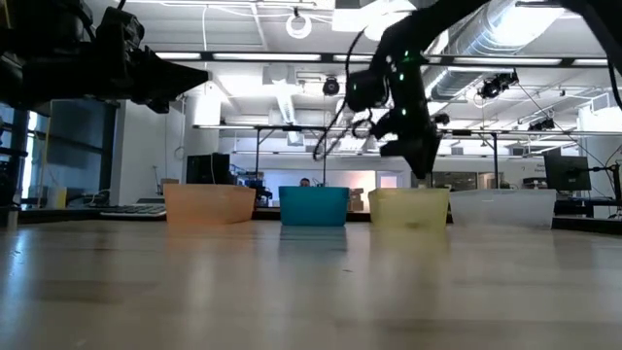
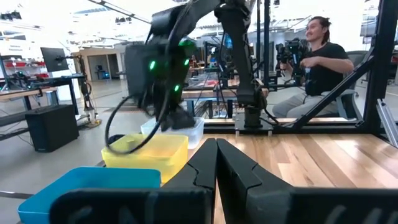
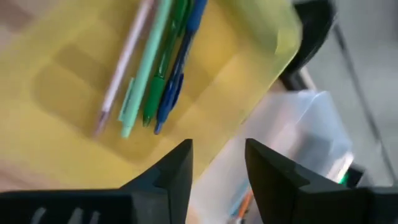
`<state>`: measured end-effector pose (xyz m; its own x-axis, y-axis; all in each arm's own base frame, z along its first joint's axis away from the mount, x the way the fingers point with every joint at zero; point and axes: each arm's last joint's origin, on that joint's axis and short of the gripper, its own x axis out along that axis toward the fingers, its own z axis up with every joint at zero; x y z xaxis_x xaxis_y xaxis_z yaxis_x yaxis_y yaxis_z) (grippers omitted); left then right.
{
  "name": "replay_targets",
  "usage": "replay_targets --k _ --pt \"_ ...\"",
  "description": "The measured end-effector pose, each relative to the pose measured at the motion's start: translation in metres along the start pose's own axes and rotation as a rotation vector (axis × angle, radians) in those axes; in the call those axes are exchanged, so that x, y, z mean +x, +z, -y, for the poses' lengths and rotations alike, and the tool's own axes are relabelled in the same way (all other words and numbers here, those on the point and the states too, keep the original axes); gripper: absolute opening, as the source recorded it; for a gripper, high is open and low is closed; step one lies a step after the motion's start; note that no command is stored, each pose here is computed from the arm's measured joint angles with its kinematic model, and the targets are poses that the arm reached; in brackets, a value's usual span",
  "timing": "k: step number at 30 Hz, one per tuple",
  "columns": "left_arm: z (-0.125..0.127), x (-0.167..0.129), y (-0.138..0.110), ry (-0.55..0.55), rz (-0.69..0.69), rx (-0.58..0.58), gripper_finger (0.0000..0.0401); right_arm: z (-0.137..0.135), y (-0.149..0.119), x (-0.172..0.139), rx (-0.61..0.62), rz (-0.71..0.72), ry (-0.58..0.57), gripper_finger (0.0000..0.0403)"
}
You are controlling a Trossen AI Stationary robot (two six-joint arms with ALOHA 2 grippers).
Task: Sort crayons/erasers/pens/pencils in bins
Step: Return to Home Position
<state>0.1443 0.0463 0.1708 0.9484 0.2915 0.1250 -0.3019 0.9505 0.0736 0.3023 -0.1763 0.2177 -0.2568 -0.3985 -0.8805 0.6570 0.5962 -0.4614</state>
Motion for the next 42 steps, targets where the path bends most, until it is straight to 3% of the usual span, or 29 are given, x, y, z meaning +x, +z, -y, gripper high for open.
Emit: replay_targets --k 7,14,20,23,29,37,42 --pt "0.000 0.000 0.000 0.000 0.000 0.008 0.0001 -0.001 -0.014 -0.059 -0.143 0.269 0.058 0.0085" --pt "0.000 0.000 -0.001 -0.001 -0.009 0.009 0.0000 -0.005 -0.016 -0.096 -0.179 0.524 0.121 0.0011" --pt "0.000 0.000 -0.003 -0.003 -0.035 0.008 0.0000 -0.022 -0.016 -0.109 -0.207 0.661 0.162 0.0008" --pt "0.000 0.000 -0.004 -0.003 -0.041 -0.006 0.0000 -0.039 -0.023 -0.100 -0.252 0.763 0.193 0.0002" --pt "0.001 0.000 -0.006 -0.008 -0.066 -0.018 0.0000 -0.055 -0.055 -0.062 -0.304 1.023 0.403 0.0001" --pt "0.002 -0.001 -0.004 -0.032 -0.050 -0.019 0.0000 -0.035 -0.123 -0.027 -0.277 1.265 0.611 0.0000" --pt "0.005 -0.003 0.002 -0.055 -0.007 -0.020 0.0000 -0.021 -0.160 -0.004 -0.239 1.320 0.638 0.0000"
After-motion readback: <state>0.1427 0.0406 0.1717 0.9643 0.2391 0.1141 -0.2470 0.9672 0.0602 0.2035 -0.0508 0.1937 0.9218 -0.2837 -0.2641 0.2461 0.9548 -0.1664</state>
